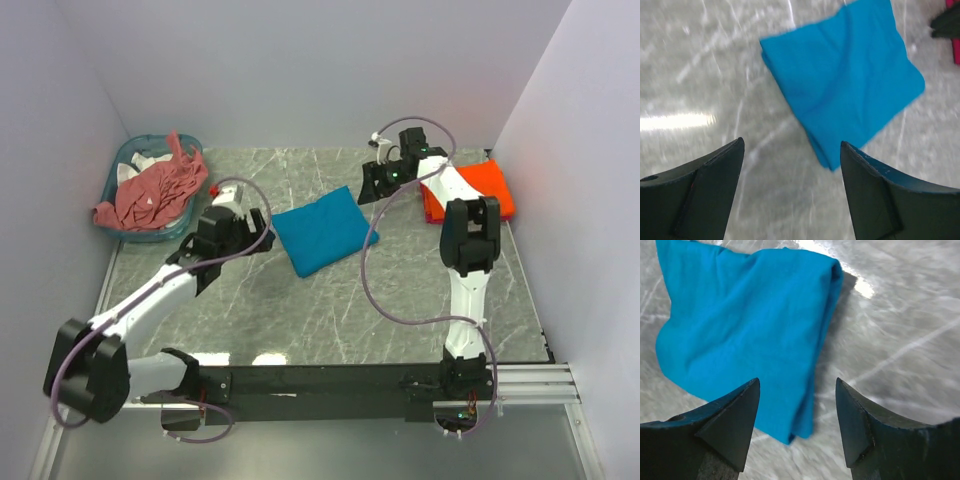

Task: Fold and stack the t-shirts
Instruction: Neatly place the folded tshirt to the corner

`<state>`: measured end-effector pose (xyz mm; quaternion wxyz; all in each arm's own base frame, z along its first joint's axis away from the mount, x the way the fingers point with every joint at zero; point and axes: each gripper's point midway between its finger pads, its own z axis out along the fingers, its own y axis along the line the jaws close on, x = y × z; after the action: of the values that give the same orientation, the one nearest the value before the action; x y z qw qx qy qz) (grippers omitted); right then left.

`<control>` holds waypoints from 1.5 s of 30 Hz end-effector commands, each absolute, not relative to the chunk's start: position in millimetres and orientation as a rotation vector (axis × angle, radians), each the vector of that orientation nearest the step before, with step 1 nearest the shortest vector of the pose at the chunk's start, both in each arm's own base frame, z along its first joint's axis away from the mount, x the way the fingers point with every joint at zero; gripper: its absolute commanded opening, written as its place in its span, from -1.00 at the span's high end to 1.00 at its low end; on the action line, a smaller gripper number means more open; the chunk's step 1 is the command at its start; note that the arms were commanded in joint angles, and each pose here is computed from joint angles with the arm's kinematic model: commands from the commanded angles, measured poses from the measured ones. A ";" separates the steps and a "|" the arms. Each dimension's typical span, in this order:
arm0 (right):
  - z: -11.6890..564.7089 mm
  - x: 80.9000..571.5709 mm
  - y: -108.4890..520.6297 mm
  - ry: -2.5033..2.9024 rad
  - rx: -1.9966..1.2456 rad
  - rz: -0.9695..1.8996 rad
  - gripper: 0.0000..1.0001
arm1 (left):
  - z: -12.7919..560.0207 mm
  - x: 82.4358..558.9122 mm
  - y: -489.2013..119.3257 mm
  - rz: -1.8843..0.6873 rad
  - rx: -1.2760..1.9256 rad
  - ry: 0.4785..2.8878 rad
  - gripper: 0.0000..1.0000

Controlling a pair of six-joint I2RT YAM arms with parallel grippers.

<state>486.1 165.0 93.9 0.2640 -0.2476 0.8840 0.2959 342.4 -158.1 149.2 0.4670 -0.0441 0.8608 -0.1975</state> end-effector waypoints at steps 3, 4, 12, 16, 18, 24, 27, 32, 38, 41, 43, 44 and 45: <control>79.3 491.2 181.8 2.502 -0.539 0.916 -0.38 | 181.3 305.8 -161.8 -0.643 -0.097 2.037 -0.65; 66.0 489.8 182.8 2.553 -0.499 0.933 -0.39 | 180.1 300.0 -157.8 -0.633 -0.099 2.042 -0.65; 43.7 505.7 184.2 2.620 -0.393 0.861 -0.50 | 210.6 264.5 -135.7 -0.645 -0.138 1.923 -0.75; 37.8 492.0 190.6 2.682 -0.426 0.858 -0.51 | 207.6 257.2 -135.3 -0.672 -0.155 1.920 -0.76; 35.1 483.4 198.4 2.705 -0.464 0.852 -0.51 | 204.7 256.5 -139.0 -0.696 -0.155 1.927 -0.76; 30.7 465.5 208.4 2.762 -0.494 0.866 -0.51 | 208.9 257.7 -145.2 -0.725 -0.131 1.926 -0.76; 29.0 465.7 209.8 2.779 -0.481 0.872 -0.50 | 213.6 256.4 -145.3 -0.728 -0.120 1.916 -0.76; 20.8 464.6 215.6 2.816 -0.458 0.904 -0.47 | 217.7 252.4 -145.0 -0.744 -0.122 1.902 -0.75; 17.2 452.0 227.2 2.835 -0.496 0.942 -0.36 | 220.0 249.2 -145.2 -0.761 -0.126 1.890 -0.75; 17.6 452.1 229.6 2.832 -0.492 0.957 -0.20 | 220.3 249.9 -146.9 -0.771 -0.125 1.887 -0.75; 16.7 451.4 231.2 2.837 -0.483 0.974 -0.09 | 220.9 250.5 -148.1 -0.777 -0.123 1.884 -0.75; 18.9 452.5 233.0 2.828 -0.481 0.996 -0.05 | 221.3 250.8 -148.6 -0.781 -0.122 1.885 -0.75; 17.0 450.9 234.6 2.837 -0.475 1.010 0.03 | 220.8 251.2 -148.8 -0.781 -0.123 1.887 -0.75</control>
<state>461.1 227.5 30.5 0.0801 -0.1631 0.9296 0.3207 249.3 -144.2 209.4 0.5133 -0.0549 0.7990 -0.3084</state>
